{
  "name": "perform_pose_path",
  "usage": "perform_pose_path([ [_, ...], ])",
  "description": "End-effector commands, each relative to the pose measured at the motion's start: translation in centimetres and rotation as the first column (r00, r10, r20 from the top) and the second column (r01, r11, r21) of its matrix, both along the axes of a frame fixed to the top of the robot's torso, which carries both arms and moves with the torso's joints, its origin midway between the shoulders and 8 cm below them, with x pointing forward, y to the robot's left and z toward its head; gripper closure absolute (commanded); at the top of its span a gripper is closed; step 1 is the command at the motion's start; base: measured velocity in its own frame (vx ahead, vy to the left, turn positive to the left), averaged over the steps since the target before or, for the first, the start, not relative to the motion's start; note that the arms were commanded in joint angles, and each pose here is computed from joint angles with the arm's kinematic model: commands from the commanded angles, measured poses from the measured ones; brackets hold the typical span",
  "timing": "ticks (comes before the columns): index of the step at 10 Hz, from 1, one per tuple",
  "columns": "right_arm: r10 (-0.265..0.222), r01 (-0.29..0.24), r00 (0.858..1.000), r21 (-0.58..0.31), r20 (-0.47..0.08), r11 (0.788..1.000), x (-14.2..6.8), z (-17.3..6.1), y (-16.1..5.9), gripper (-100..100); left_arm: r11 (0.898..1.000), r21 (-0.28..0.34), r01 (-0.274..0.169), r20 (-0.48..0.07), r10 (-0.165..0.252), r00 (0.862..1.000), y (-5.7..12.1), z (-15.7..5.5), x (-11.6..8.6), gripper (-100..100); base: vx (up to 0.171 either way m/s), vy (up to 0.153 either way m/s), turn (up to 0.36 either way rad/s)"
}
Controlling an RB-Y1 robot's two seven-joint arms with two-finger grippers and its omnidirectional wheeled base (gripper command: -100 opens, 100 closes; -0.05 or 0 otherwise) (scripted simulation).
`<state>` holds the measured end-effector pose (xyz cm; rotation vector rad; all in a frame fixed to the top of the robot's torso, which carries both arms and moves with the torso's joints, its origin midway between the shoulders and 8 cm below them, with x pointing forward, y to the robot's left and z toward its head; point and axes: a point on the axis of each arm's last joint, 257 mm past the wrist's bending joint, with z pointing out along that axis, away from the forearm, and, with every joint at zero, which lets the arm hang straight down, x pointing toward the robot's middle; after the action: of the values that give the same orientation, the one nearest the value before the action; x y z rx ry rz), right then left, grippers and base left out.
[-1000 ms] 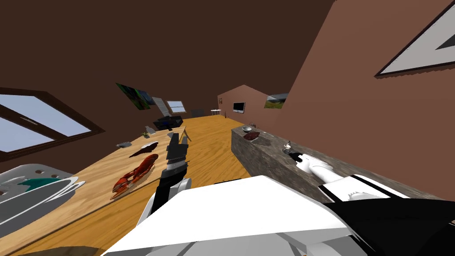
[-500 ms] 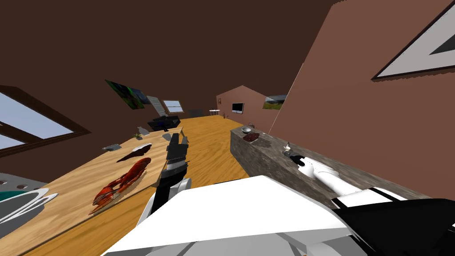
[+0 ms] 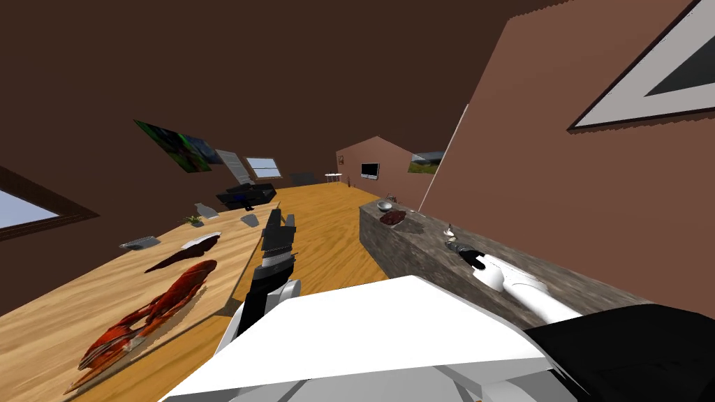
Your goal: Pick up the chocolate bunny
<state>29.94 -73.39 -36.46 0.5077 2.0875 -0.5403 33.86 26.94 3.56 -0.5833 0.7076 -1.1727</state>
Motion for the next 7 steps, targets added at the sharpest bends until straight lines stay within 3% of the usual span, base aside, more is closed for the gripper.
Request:
perform_pose_path([
  [1, 0.018, -0.018, 1.0, 0.004, -0.011, 1.0, -0.8, -0.2, 0.7, 100, 1.0, 0.0, 0.0, 0.0, 0.0, 1.0, 0.0, 0.0, 0.0, 0, 0.049, -0.011, 0.011],
  [2, 0.036, -0.036, 0.999, 0.006, 0.004, 0.999, 0.1, 0.2, 1.3, 100, 1.0, 0.0, 0.0, 0.0, 0.0, 1.0, 0.0, 0.0, 0.0, 0, -0.001, -0.009, 0.008],
  [3, 0.013, -0.013, 1.0, -0.002, 0.0, 1.0, -1.6, 0.3, 0.9, 100, 1.0, 0.0, 0.0, 0.0, 0.0, 1.0, 0.0, 0.0, 0.0, 0, 0.074, -0.011, -0.114],
  [5, 0.035, -0.035, 0.999, 0.003, -0.011, 0.999, -2.3, 0.0, 1.8, 100, 1.0, 0.0, 0.0, 0.0, 0.0, 1.0, 0.0, 0.0, 0.0, 0, 0.085, -0.01, -0.064],
  [6, 0.055, -0.055, 0.998, 0.005, 0.006, 0.998, -1.3, 0.5, 2.6, 100, 1.0, 0.0, 0.0, 0.0, 0.0, 1.0, 0.0, 0.0, 0.0, 0, 0.011, -0.008, 0.014],
  [7, 0.024, -0.024, 1.0, -0.007, 0.0, 1.0, -3.1, 0.8, 1.8, 100, 1.0, 0.0, 0.0, 0.0, 0.0, 1.0, 0.0, 0.0, 0.0, 0, 0.084, -0.023, -0.118],
])
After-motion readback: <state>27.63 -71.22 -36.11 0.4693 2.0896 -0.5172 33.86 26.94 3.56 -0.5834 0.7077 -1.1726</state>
